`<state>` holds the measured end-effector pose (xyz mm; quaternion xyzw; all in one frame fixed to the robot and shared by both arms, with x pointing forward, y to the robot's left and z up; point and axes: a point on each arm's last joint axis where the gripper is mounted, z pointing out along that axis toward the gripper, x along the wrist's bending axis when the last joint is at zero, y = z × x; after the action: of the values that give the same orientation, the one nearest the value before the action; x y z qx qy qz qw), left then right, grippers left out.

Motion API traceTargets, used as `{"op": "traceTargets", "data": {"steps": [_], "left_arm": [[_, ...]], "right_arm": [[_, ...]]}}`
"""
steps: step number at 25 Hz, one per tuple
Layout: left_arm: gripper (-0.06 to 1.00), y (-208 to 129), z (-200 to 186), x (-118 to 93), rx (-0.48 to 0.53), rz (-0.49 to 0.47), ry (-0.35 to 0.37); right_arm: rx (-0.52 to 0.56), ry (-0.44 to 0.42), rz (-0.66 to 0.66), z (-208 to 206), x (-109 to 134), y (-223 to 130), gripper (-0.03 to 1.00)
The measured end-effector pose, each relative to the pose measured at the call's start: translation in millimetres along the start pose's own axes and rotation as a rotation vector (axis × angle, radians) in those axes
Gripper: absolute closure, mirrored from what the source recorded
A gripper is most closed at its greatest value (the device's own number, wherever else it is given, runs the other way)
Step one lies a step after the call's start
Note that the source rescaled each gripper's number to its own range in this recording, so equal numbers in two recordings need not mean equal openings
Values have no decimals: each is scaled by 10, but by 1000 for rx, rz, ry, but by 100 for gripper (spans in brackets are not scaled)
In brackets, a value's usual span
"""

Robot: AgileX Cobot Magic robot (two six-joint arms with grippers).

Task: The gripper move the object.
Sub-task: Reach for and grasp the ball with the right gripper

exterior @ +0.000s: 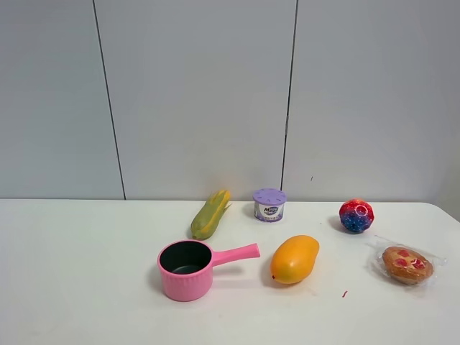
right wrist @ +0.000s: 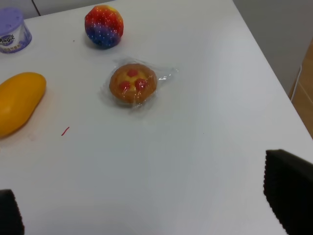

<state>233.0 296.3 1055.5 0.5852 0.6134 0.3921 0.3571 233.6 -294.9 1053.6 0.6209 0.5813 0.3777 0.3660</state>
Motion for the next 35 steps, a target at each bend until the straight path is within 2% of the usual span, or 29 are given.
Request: {"op": "traceTargets", "data": {"steps": [35], "left_arm": [[-6,0,0,0,0,0,0]], "right_arm": [[-1,0,1,0,0,1,-3]]}}
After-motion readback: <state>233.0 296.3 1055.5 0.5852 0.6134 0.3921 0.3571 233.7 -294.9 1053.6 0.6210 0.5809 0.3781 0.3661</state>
